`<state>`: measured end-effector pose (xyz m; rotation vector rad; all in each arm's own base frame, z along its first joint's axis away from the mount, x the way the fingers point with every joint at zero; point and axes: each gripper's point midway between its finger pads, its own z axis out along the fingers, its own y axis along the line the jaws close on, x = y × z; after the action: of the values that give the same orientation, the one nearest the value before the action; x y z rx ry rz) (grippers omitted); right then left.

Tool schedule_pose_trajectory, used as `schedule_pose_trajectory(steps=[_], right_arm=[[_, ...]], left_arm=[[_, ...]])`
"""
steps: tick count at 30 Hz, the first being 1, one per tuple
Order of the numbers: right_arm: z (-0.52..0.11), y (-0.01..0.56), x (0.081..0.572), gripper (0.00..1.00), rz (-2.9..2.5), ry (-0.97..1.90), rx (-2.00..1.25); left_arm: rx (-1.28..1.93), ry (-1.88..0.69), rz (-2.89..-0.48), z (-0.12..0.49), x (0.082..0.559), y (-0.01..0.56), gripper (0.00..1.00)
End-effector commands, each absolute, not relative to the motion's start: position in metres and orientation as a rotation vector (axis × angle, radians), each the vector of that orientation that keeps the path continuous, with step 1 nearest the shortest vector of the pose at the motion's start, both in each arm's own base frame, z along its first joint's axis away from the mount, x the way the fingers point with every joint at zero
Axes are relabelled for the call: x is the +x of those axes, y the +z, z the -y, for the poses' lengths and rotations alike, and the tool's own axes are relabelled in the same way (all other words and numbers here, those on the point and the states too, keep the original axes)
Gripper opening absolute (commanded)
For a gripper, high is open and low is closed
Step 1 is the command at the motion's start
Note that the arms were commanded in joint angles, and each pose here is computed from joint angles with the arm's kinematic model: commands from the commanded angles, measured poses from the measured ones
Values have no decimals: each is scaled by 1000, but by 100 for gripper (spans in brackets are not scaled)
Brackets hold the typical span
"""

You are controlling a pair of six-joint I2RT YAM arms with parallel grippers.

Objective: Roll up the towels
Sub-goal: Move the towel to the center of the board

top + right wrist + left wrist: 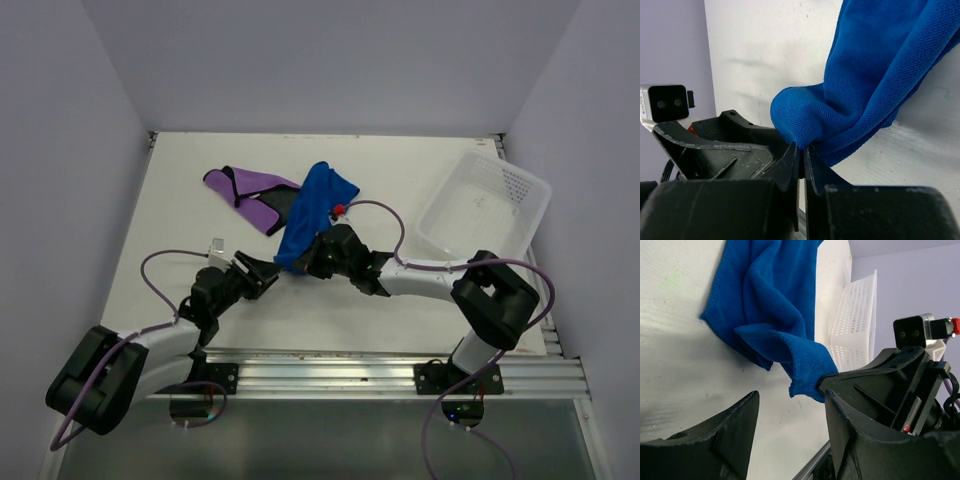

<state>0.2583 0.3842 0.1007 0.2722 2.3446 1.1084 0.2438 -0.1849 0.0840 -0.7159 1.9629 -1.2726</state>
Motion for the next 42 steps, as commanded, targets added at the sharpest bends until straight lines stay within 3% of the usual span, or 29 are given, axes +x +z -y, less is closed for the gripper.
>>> schedule_pose_trajectory(steps=[1,16,22,27,30,31,32,33,34,37,42], right_arm=[[-392,128,260,0,-2287,1172,236],[-401,117,247,0,-2348,1232,192],[-406,114,243,0,-2368,1270,185],[-410,107,241,0,-2391,1278,175],[-412,102,239,0,-2404,1290,169],[-412,100,238,0,-2412,1288,159],[-411,100,238,0,-2415,1281,155],[-410,103,239,1,-2409,1279,150],[-406,102,240,11,-2419,1258,140],[-391,111,251,29,-2416,1214,125],[-334,125,286,38,-2375,1159,231]], left_arm=[[-650,-1257,-1922,186,249,89,58],[-636,-1254,-1892,189,261,97,52],[-649,-1256,-1880,188,263,98,33],[-652,-1263,-1873,188,263,100,27],[-658,-1270,-1872,188,262,99,15],[-661,-1269,-1872,188,262,99,4],[-655,-1277,-1861,188,263,103,0],[-651,-1278,-1857,188,262,105,0],[-654,-1272,-1863,187,262,104,0],[-631,-1238,-1849,182,265,116,0],[-554,-1018,-1722,147,286,178,0]])
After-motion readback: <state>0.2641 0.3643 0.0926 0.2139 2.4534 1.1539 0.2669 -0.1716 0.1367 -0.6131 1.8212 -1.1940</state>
